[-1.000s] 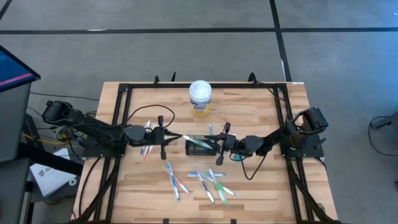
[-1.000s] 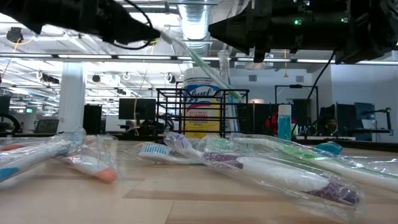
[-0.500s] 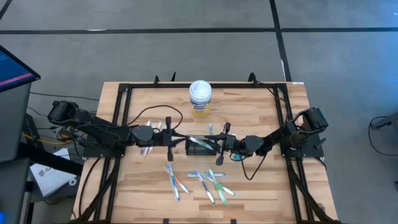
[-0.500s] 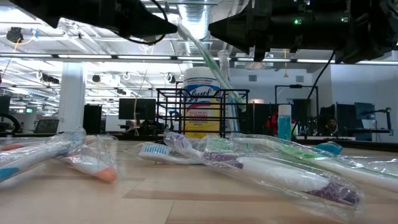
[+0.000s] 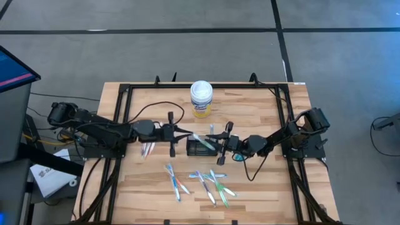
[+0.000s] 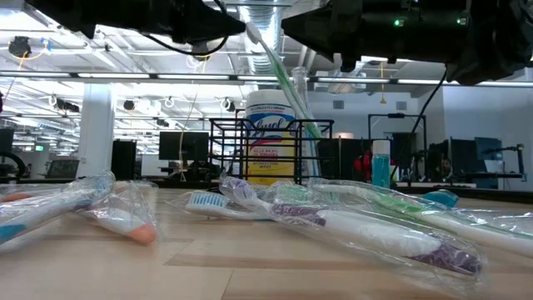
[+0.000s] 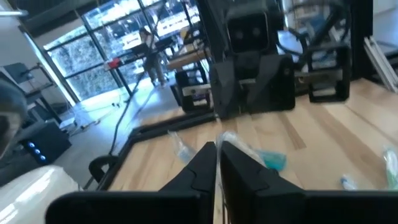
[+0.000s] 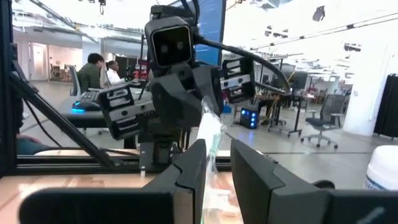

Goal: Pick & Place toothbrushing station
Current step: Put the top right green toothbrush into the black mesh organizer, then put the top blue mouthwash into the black mesh organizer

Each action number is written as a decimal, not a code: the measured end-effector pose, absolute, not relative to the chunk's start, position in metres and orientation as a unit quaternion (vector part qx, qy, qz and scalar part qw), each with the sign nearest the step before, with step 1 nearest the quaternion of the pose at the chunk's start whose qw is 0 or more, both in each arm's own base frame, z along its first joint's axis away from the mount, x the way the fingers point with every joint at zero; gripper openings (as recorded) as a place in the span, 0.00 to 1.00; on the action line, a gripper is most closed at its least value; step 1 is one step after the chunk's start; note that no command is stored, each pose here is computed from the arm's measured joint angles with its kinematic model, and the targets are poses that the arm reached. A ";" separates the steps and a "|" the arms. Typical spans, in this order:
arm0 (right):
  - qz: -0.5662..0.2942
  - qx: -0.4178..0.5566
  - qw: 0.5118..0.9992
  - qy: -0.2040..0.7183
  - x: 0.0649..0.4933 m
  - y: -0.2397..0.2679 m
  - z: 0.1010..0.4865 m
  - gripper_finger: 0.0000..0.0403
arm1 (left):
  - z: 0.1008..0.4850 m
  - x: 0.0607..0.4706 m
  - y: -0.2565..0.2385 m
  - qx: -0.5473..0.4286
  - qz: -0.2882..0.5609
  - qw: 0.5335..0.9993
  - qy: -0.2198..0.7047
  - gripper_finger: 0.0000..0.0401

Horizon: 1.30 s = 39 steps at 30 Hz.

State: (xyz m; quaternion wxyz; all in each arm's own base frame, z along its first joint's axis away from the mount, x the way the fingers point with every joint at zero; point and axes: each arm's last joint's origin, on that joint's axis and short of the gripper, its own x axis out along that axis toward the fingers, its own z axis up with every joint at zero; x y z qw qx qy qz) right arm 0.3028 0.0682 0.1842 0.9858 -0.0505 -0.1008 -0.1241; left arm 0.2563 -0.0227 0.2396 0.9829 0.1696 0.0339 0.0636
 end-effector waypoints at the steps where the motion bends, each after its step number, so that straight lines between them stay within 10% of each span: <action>1: -0.126 -0.050 0.985 -0.103 0.303 0.067 0.185 0.16 | 0.242 0.256 -0.022 0.167 0.067 0.983 0.024 0.05; 39: -0.285 0.053 0.956 0.043 0.228 0.070 0.197 0.16 | 0.203 0.231 -0.048 0.004 0.022 0.999 0.047 0.11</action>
